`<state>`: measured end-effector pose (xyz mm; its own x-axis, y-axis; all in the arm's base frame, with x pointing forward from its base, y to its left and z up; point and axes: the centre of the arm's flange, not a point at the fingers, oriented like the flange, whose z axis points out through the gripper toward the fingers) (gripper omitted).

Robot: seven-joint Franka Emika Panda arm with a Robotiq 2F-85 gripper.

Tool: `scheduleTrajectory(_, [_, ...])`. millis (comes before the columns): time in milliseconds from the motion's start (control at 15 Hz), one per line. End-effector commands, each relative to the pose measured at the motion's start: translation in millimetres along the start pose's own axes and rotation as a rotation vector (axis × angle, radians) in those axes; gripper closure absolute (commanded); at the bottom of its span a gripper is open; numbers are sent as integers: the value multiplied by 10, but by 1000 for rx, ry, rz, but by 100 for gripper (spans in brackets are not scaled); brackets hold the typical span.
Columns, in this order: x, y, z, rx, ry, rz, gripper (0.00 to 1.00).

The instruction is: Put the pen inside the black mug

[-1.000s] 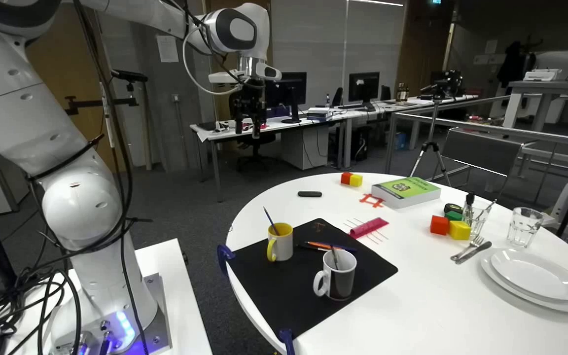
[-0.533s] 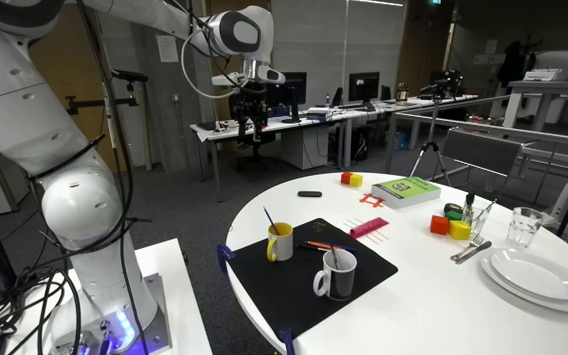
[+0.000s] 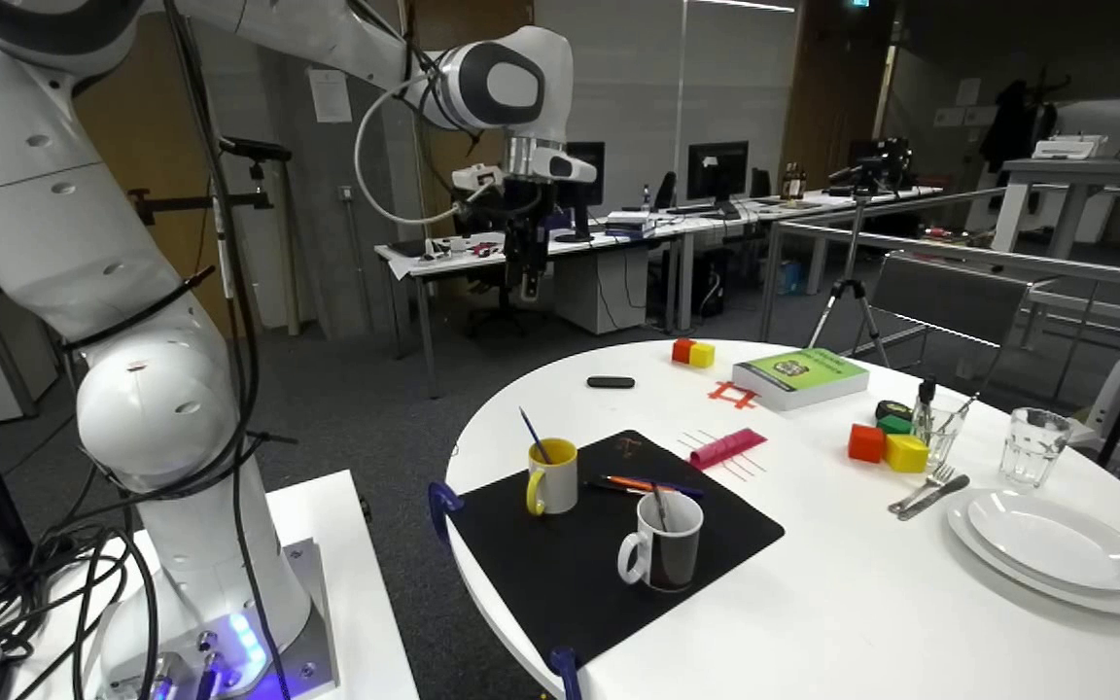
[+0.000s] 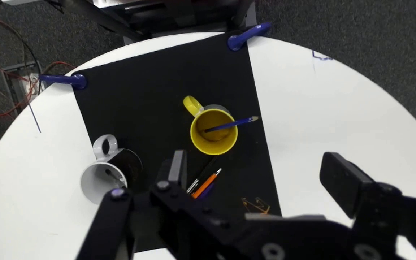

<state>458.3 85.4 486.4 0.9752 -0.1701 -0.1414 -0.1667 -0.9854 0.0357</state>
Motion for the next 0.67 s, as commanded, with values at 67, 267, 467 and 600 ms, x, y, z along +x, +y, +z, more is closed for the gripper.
scheduleTrajectory(67, [183, 262, 258, 22, 12, 172, 0])
scheduleTrajectory(267, [294, 429, 436, 33, -28, 255, 0])
scheduleTrajectory(467, [421, 612, 590, 52, -27, 317, 0])
scheduleTrajectory(600, [519, 760, 673, 72, -25, 355, 0])
